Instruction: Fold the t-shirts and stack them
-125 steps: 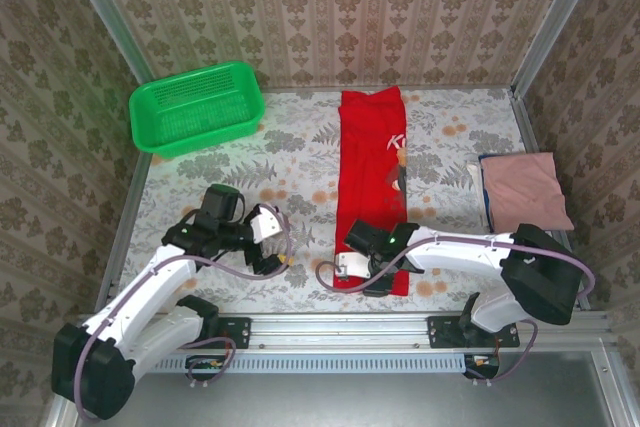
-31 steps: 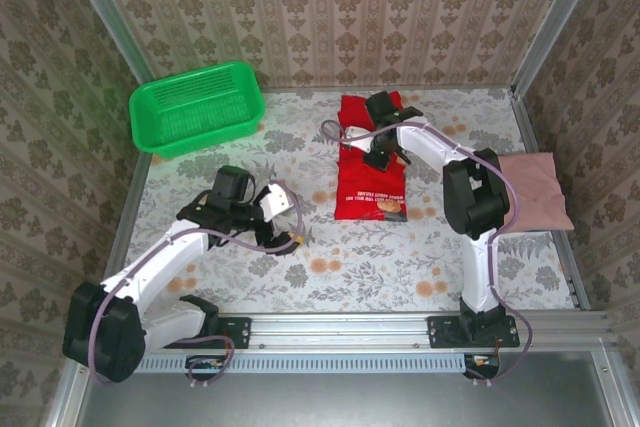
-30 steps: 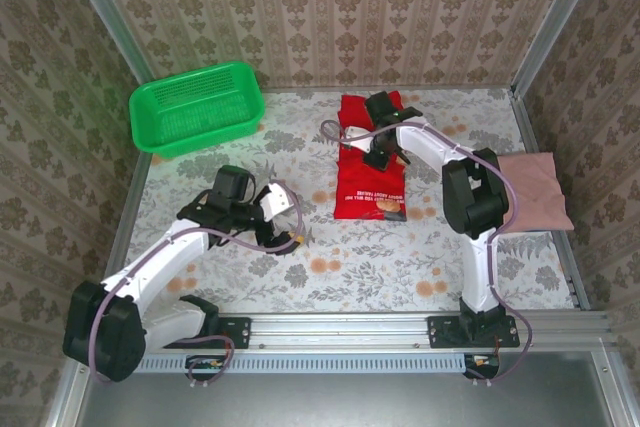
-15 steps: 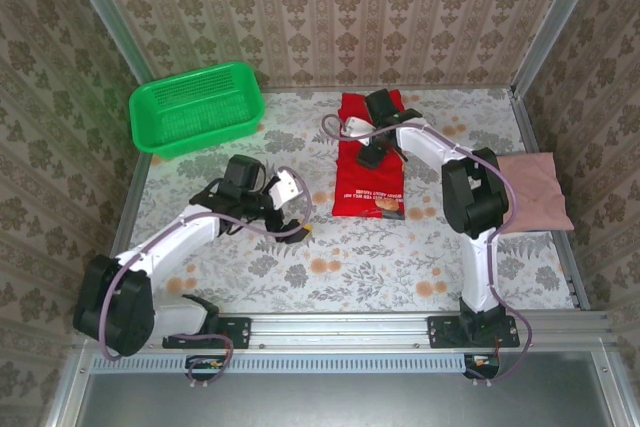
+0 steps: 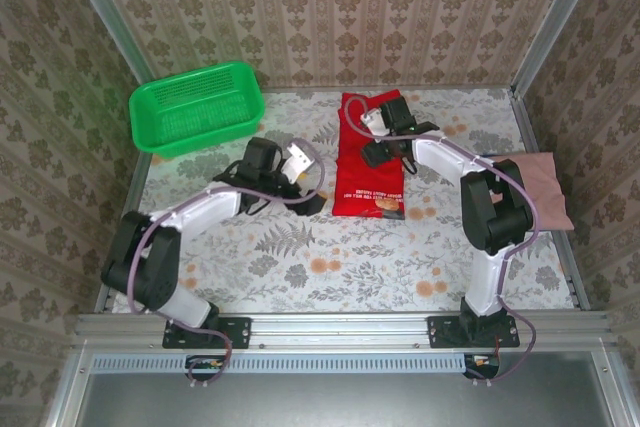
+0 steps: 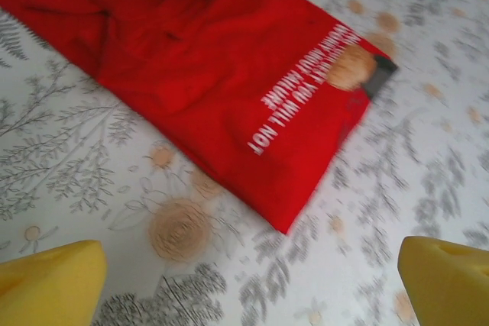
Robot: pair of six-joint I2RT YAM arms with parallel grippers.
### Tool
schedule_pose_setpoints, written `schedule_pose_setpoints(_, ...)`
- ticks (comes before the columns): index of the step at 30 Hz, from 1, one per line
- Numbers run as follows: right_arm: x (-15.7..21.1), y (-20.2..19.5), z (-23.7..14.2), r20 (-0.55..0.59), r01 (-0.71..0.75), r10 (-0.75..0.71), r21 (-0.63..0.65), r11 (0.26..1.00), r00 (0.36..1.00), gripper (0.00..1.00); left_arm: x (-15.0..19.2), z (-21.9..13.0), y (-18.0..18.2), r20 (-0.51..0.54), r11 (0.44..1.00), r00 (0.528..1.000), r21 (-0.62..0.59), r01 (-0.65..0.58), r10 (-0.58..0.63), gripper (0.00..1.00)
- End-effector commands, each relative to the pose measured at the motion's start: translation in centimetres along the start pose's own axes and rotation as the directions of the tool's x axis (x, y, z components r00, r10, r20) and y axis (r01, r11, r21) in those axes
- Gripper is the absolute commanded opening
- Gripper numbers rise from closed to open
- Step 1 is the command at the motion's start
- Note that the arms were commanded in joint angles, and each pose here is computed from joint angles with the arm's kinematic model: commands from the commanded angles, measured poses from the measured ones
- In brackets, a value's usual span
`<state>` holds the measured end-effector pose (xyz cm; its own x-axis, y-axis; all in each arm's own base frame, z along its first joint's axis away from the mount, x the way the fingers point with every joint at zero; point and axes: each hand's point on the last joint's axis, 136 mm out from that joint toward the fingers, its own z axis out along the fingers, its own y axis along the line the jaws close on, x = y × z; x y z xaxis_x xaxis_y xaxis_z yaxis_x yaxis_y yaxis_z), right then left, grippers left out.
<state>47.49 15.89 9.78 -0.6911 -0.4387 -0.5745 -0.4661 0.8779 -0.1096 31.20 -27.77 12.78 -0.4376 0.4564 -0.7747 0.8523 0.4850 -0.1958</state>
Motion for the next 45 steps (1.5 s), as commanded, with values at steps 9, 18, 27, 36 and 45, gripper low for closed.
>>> schedule_pose_setpoints(9,0.8,4.3,0.1,-0.031,-0.426,0.426,-0.155,0.892,0.904,0.60,-2.7,2.6,3.5,0.077,0.976,0.987,-0.156,0.149,-0.138,1.00)
schedule_pose_setpoints(18,1.4,4.8,3.3,-0.095,-0.502,0.493,-0.182,0.846,0.865,0.54,-2.3,1.7,0.4,0.039,0.999,0.999,-0.027,0.021,-0.020,1.00)
schedule_pose_setpoints(27,-1.5,-1.4,5.8,-0.048,-0.528,0.527,-0.130,0.839,0.848,0.55,-2.0,2.0,-0.1,0.035,1.000,0.999,-0.009,0.013,-0.013,1.00)
schedule_pose_setpoints(36,-2.7,-6.0,2.3,0.036,-0.561,0.564,-0.079,0.824,0.825,0.59,-4.4,5.9,3.2,0.029,0.986,0.989,-0.079,0.145,-0.143,1.00)
schedule_pose_setpoints(45,4.0,-3.7,3.3,-0.117,-0.666,0.659,-0.039,0.745,0.743,0.44,-5.9,12.0,7.1,-0.064,0.939,0.944,-0.144,0.312,-0.323,0.84)
